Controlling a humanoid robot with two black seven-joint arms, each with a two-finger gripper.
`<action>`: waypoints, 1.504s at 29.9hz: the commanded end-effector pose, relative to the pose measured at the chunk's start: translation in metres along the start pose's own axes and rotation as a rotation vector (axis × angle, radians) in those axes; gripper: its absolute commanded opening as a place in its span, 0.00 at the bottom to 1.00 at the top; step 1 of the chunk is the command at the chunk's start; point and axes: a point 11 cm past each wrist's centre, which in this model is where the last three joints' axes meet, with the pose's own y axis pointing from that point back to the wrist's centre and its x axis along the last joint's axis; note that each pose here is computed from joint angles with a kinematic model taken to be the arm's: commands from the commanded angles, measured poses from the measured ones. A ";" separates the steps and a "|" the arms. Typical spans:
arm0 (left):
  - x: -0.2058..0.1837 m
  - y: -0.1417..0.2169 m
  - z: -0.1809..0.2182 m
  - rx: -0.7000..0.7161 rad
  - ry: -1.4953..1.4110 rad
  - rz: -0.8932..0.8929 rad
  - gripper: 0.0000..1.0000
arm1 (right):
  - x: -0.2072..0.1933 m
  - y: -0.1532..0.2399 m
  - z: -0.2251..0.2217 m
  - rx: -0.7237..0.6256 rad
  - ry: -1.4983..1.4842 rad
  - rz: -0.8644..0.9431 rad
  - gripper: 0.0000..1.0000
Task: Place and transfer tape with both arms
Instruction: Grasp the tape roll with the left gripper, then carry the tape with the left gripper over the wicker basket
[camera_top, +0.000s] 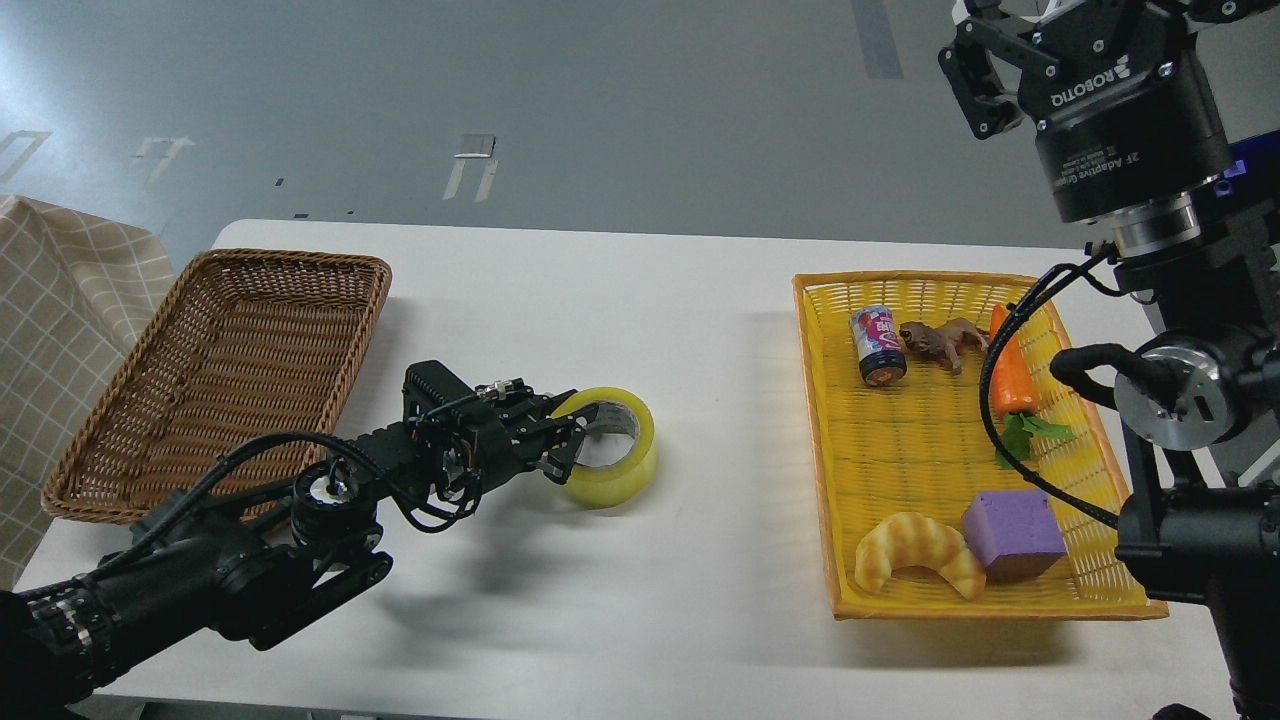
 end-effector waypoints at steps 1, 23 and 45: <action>0.007 -0.001 0.001 -0.003 -0.008 0.043 0.13 | 0.001 0.001 0.001 -0.002 -0.001 0.004 1.00; 0.136 0.029 -0.073 0.023 -0.276 0.217 0.14 | 0.000 0.000 0.003 -0.001 -0.011 0.020 1.00; 0.095 0.173 -0.204 0.283 -0.305 0.096 0.14 | -0.004 0.002 0.010 -0.016 -0.026 0.012 1.00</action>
